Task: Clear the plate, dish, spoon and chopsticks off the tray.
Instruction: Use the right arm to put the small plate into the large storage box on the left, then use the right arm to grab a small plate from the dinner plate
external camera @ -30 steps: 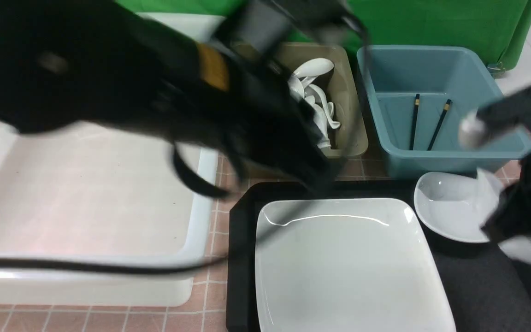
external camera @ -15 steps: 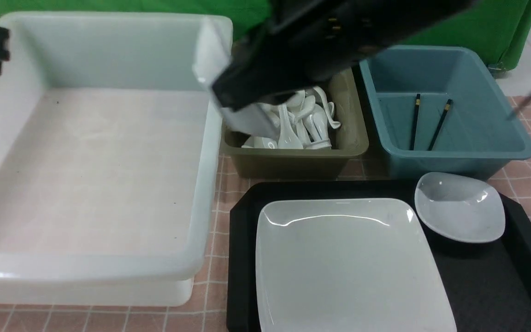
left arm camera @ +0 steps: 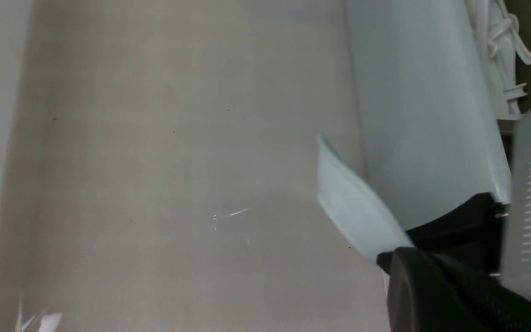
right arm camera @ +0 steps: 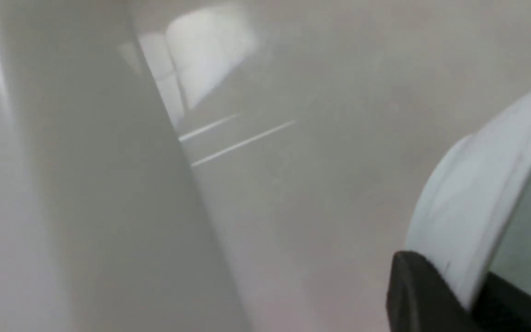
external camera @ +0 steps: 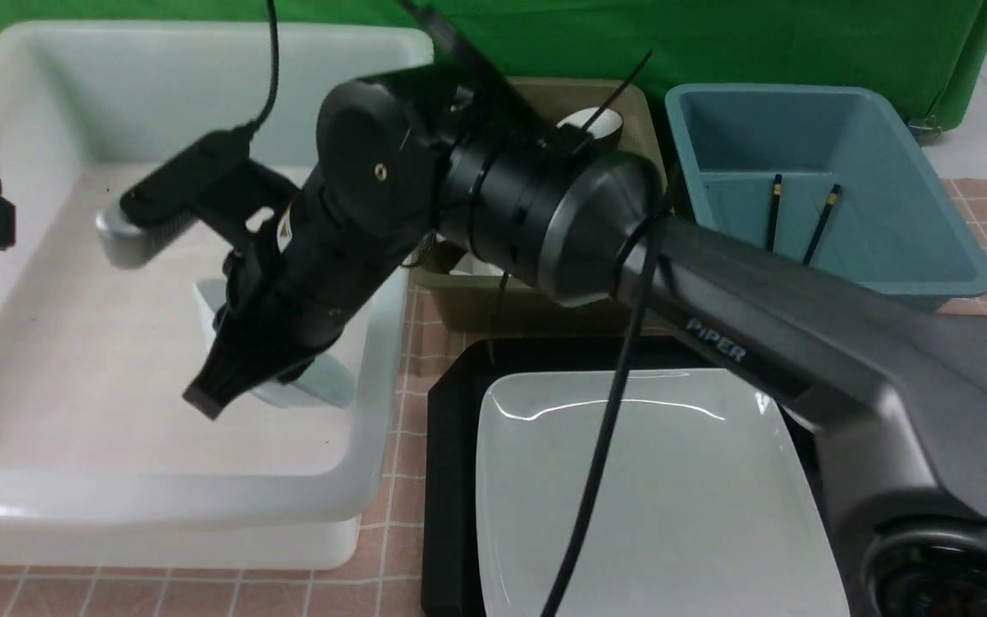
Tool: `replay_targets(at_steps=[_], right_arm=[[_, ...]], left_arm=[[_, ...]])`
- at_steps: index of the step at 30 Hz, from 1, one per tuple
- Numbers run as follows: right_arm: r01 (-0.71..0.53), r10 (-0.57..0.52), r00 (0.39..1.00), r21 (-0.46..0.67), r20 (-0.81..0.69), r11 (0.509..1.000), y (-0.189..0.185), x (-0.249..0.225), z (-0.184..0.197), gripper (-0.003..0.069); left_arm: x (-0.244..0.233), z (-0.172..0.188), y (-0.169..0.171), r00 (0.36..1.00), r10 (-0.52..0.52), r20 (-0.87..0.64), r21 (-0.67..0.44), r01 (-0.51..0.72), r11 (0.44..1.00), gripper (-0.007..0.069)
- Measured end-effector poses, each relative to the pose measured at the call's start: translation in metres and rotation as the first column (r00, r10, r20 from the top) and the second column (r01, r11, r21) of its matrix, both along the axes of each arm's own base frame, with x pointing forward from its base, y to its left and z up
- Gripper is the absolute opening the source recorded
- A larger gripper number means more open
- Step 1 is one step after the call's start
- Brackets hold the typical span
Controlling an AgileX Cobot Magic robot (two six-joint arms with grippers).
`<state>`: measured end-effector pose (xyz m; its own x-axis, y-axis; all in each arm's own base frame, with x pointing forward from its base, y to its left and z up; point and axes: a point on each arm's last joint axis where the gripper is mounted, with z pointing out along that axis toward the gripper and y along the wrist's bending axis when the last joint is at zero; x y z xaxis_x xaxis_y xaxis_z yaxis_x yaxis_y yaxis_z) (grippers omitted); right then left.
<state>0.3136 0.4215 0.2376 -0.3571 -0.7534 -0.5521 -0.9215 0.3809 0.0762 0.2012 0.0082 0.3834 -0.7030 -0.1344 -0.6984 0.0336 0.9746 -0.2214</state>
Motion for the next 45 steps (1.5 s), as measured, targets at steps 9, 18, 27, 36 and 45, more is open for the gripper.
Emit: replay_targets(at_steps=[9,18,27,36,45], right_arm=[[-0.003,0.000,0.999,-0.044,-0.050,0.999,0.001,-0.006,-0.008,0.0401],[0.082,-0.076,0.995,-0.095,0.072,0.992,-0.048,-0.016,0.100,0.0208],[0.303,-0.286,0.950,-0.144,0.128,0.942,-0.181,-0.004,0.152,0.0034],[0.484,-0.516,0.857,-0.356,0.006,0.799,-0.318,-0.020,0.061,0.0218],[0.518,-0.555,0.831,-0.387,0.018,0.763,-0.356,-0.013,-0.021,0.0565]], left_arm=[[0.000,0.000,-0.001,1.000,-0.019,0.007,0.006,0.019,1.000,-0.0003],[0.001,0.004,-0.017,0.991,-0.122,0.050,-0.039,0.124,0.991,-0.0003],[-0.009,-0.002,-0.104,0.869,-0.493,0.039,-0.065,0.494,0.867,-0.0003],[0.005,-0.040,-0.189,0.743,-0.668,-0.047,-0.057,0.666,0.744,-0.0003],[0.053,-0.068,-0.234,0.757,-0.649,0.072,0.011,0.650,0.759,-0.0003]])
